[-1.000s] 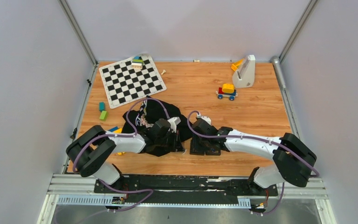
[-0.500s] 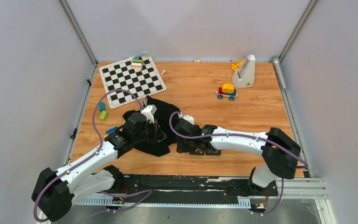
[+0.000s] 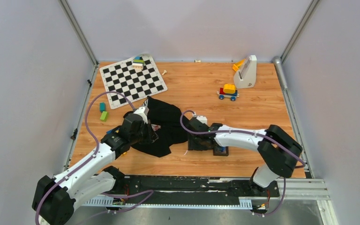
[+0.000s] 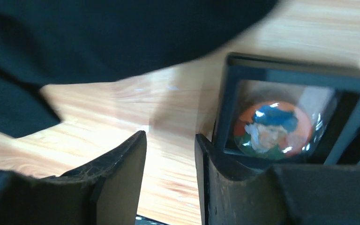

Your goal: Remove the brooch from the garment

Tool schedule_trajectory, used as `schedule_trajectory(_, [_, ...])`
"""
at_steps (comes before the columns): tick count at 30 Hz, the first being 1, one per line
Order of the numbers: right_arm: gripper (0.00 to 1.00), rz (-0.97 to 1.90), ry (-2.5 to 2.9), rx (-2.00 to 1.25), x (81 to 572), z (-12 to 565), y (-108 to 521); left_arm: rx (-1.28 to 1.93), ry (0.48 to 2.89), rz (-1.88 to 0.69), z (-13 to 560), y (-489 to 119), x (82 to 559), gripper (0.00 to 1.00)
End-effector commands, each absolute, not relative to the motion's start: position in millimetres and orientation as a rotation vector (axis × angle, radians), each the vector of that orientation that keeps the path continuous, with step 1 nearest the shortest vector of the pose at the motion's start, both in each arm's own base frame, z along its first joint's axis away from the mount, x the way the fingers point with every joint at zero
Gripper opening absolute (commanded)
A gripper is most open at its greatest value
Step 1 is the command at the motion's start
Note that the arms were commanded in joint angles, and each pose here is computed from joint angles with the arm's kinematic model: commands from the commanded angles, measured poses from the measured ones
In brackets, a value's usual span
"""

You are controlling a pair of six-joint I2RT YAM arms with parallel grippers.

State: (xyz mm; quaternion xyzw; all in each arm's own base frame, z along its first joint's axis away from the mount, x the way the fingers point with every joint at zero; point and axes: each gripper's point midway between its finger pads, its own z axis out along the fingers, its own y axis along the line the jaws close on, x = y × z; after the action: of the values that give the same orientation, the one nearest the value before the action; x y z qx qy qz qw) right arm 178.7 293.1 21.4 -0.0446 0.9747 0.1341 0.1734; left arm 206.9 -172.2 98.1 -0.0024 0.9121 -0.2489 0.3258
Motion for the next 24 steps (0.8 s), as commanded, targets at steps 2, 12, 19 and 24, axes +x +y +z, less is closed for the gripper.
schedule_trajectory(2, [0.44, 0.261, 2.752, 0.065, 188.6, 18.1, 215.0, -0.026, 2.373, -0.614, 99.4, -166.5, 213.9, 0.17])
schedule_trajectory(12, [0.69, 0.435, 2.492, 0.003, 222.9, 99.8, 198.9, -0.004, 2.295, -0.566, 121.6, -162.1, 230.6, 0.35])
schedule_trajectory(19, [0.82, 0.254, 2.039, 0.034, 281.0, 185.5, 153.4, -0.067, 2.009, -0.308, 173.7, -116.3, 262.4, 0.98])
schedule_trajectory(24, [1.00, 0.334, 1.690, -0.008, 281.7, 252.7, 141.0, 0.070, 1.739, -0.318, 209.9, -118.2, 272.8, 1.00])
